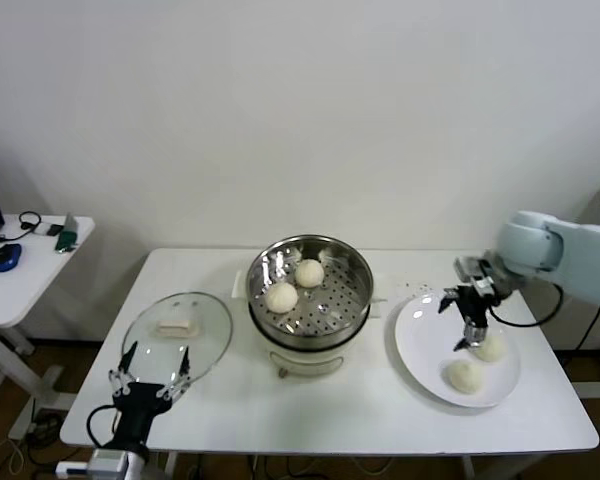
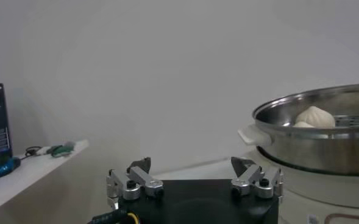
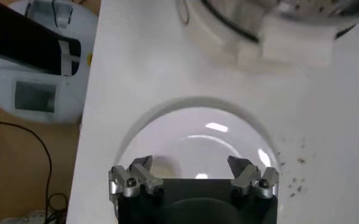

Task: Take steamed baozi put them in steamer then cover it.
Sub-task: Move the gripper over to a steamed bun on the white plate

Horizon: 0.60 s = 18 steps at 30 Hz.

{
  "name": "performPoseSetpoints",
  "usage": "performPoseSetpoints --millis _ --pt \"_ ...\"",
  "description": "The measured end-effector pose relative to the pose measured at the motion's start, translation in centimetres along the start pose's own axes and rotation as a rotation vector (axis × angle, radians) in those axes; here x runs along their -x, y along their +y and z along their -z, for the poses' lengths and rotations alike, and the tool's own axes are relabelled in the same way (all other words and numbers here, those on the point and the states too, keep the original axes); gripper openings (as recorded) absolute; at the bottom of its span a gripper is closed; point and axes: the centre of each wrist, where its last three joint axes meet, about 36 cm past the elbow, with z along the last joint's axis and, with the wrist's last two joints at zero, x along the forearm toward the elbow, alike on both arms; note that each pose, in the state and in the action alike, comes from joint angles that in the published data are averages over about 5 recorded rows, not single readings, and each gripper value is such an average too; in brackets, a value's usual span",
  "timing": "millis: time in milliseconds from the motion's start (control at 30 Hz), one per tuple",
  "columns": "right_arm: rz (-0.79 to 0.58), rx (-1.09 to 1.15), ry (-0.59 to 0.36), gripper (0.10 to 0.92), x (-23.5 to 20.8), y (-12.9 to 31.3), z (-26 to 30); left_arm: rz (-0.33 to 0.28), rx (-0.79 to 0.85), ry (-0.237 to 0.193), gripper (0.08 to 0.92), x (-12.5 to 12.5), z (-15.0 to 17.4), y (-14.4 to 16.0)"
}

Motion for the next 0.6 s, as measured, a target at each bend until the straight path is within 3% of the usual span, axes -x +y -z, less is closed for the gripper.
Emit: performPoseSetpoints --millis 600 --pt "0.053 0.049 0.081 0.823 7.4 2.3 -4.8 0.018 0.004 0.031 0.823 -0.3 -0.5 0.0"
